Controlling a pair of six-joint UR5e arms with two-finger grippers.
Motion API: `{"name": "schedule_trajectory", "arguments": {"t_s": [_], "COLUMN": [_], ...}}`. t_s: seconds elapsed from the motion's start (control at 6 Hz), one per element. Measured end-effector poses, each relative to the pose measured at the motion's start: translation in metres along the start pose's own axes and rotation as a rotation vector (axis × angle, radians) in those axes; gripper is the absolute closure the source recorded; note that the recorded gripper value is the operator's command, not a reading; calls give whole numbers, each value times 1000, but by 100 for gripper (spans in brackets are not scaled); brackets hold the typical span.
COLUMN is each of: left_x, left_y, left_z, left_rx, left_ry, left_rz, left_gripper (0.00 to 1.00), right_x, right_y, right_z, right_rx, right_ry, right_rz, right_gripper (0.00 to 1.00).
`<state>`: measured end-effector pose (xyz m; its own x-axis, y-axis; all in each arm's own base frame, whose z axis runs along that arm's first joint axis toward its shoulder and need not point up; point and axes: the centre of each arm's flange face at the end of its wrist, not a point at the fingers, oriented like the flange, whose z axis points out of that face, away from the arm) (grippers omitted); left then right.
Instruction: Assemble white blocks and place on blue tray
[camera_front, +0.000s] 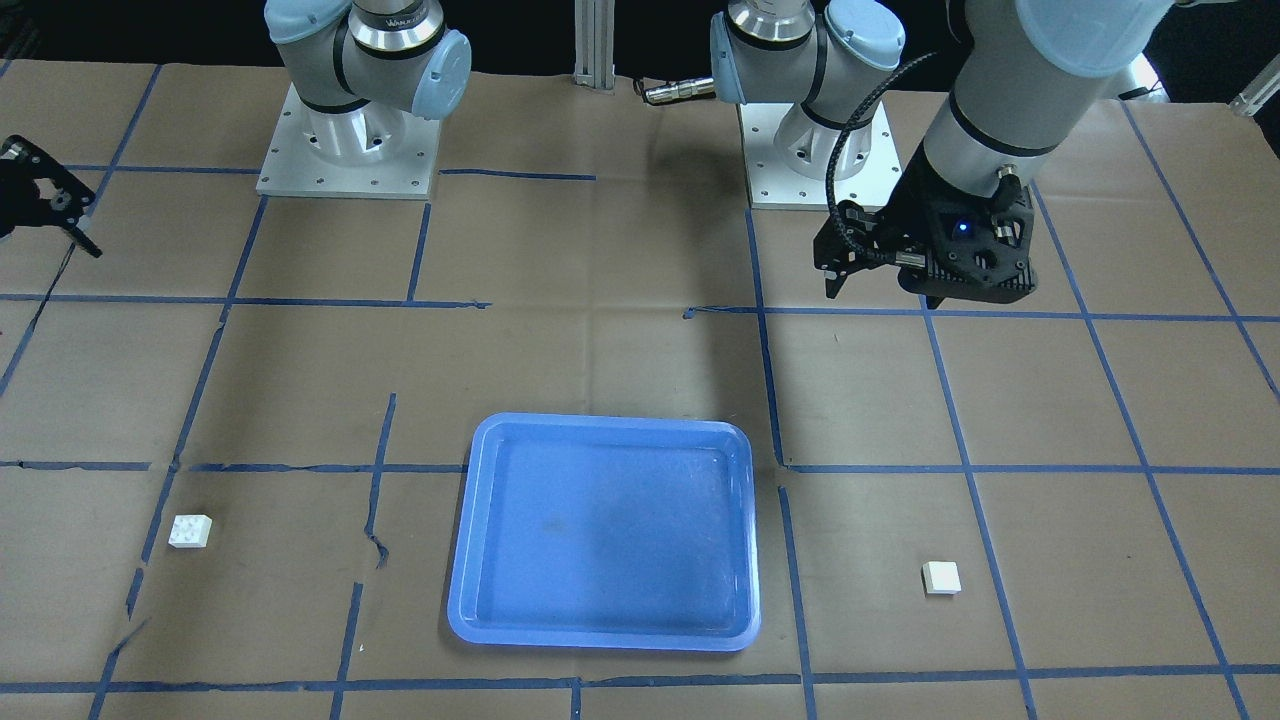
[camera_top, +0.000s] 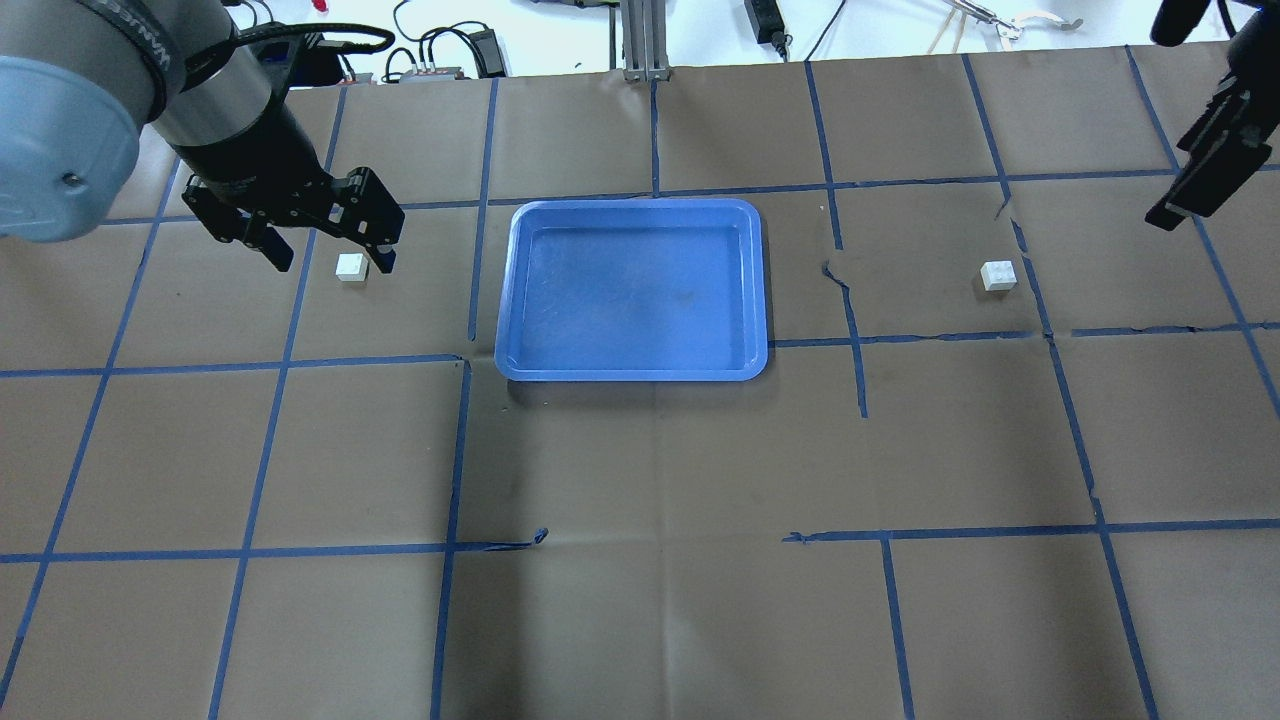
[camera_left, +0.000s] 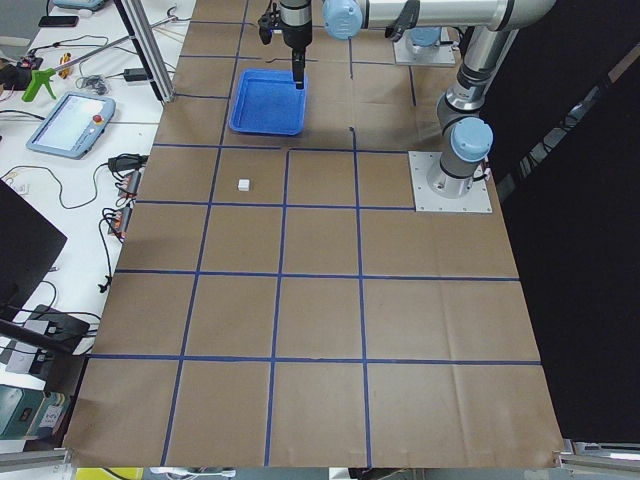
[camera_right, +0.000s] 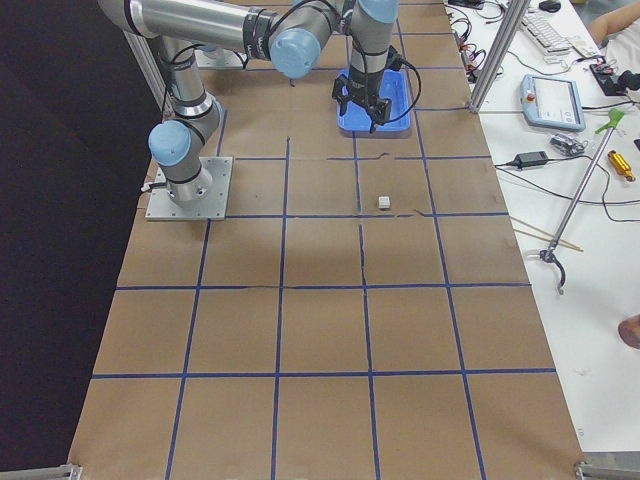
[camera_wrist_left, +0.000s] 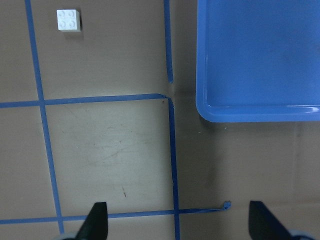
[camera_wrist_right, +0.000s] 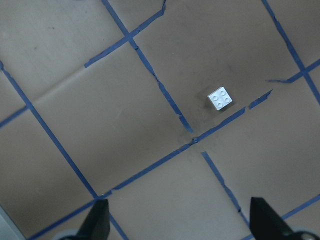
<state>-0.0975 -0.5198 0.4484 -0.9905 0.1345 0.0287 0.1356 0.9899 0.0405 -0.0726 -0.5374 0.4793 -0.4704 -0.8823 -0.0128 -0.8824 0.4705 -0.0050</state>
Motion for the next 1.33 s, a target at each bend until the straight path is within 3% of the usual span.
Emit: {"name": "schedule_trajectory", "arguments": {"t_s": [0.33, 0.5, 1.0, 1.33], "left_x": [-34, -54, -134, -166], "left_y": [-44, -71, -128, -145], "left_z": [43, 67, 160, 203], "left_rx": [2, 16, 49, 66], "left_ry": [-3, -10, -18, -15], "left_rz": [77, 60, -42, -80], "left_gripper": [2, 2, 2, 2], "right_x": [28, 37, 61, 93], "right_y": [21, 25, 13, 2], "right_z": [23, 32, 69, 135], "right_rx": [1, 12, 148, 260], "right_ry": [-11, -20, -46, -80], "right_rz": [-301, -389, -468, -492], "right_gripper": [0, 0, 0, 0]}}
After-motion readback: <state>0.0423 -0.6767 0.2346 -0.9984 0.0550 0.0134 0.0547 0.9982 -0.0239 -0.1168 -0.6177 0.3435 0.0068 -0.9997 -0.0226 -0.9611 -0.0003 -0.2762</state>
